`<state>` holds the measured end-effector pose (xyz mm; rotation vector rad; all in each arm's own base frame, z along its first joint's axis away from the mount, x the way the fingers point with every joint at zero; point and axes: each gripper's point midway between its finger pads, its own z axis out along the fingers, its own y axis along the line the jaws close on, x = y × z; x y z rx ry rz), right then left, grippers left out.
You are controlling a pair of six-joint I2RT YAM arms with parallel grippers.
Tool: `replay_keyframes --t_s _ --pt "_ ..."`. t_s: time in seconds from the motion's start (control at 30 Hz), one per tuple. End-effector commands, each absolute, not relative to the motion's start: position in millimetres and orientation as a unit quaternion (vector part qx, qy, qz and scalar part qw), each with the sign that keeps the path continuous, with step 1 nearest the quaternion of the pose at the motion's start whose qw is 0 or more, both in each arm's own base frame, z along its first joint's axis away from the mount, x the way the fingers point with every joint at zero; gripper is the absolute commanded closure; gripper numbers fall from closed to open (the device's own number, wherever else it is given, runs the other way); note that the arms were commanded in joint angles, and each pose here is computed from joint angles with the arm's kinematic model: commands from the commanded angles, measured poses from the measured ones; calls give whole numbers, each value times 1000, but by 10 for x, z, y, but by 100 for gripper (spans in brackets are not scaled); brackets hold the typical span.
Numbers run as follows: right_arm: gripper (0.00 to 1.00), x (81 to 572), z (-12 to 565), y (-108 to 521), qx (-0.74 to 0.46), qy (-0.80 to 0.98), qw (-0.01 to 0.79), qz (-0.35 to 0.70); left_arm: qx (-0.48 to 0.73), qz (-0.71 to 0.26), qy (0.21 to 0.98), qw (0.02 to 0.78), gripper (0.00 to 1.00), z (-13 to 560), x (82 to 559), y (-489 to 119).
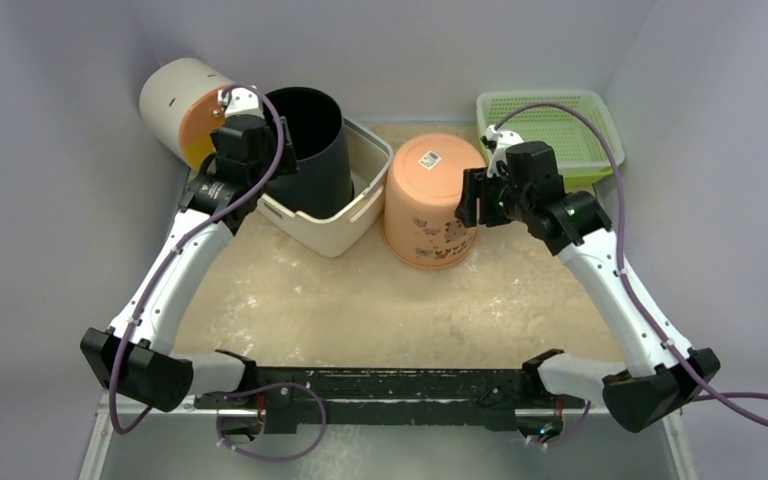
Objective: Turn the large container upside down
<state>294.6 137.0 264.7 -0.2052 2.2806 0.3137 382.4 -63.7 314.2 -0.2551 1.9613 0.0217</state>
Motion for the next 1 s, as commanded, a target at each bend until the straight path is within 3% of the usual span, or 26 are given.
replay_keyframes --t_s 0.0,0.3,0.67,0.97 --pt "38 2609 2751 1763 -170 881 375 234 -115 1 811 573 23 3257 3833 -645" --pt "36 2479 2299 2016 -216 889 304 267 -121 -3 810 573 23 3247 3857 -656" --pt "33 3259 2551 1740 -34 885 432 168 -117 15 807 579 23 3339 3789 -576" --pt "32 3817 2398 1591 16 880 469 80 -116 21 806 580 23 3311 3706 -527"
